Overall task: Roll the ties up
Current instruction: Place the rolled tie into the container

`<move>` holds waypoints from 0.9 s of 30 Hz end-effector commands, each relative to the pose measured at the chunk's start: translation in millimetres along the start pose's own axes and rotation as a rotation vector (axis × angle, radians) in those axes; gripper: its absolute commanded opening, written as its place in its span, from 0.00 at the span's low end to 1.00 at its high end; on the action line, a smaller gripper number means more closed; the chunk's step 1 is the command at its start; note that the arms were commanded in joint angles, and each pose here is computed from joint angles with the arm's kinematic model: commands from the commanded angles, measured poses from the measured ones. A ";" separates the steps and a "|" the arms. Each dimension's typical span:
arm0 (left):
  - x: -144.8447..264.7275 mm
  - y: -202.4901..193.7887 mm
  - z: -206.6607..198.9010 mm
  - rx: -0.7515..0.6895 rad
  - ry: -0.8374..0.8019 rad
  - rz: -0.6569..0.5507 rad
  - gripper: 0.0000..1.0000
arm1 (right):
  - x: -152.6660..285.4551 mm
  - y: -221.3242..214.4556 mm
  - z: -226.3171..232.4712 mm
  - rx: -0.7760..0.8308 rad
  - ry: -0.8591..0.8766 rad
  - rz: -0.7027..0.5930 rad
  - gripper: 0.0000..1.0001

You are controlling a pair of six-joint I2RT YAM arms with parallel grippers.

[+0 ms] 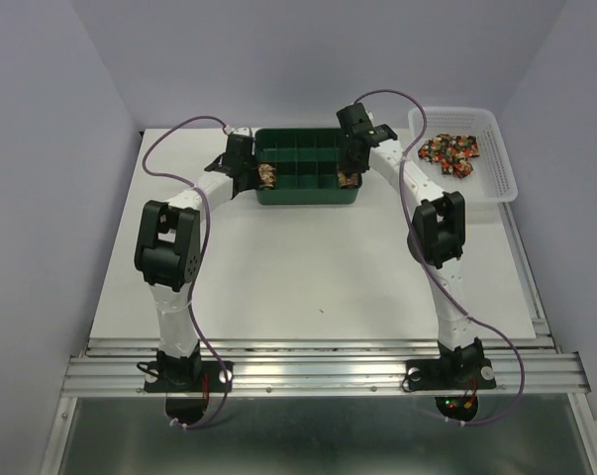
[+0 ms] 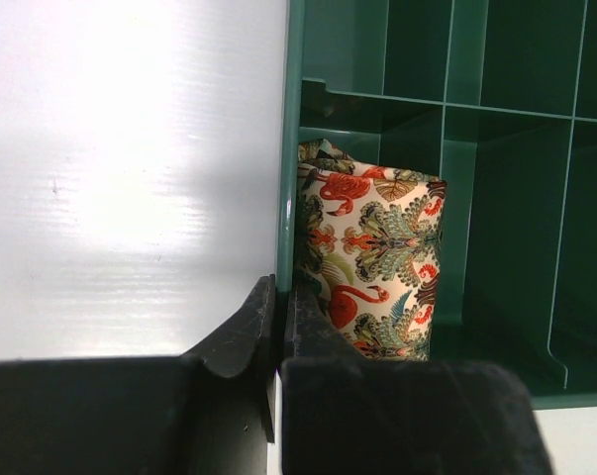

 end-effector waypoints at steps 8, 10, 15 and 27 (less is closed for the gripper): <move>8.8 29.5 9.7 0.016 0.058 -0.054 0.09 | 46.5 57.6 13.8 -0.077 0.126 -0.177 0.45; 20.2 44.5 13.8 0.045 0.086 -0.068 0.11 | 70.4 72.2 19.6 -0.094 0.193 -0.236 0.51; 54.4 86.4 10.9 0.060 0.108 -0.153 0.41 | 119.1 86.1 16.0 -0.128 0.253 -0.308 0.60; 157.1 134.7 0.6 0.087 0.022 -0.239 0.99 | 223.2 72.4 -55.1 -0.268 0.116 -0.479 1.00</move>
Point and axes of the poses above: each gripper's point midway between its finger pads, its own x axis back along the fingers, its own z axis along the line the jaws close on, y = z × x, the point moved 3 cm from there along x, back along the fingers, and after that the axes turned 2 degrees about -x, right-handed, at the moved point
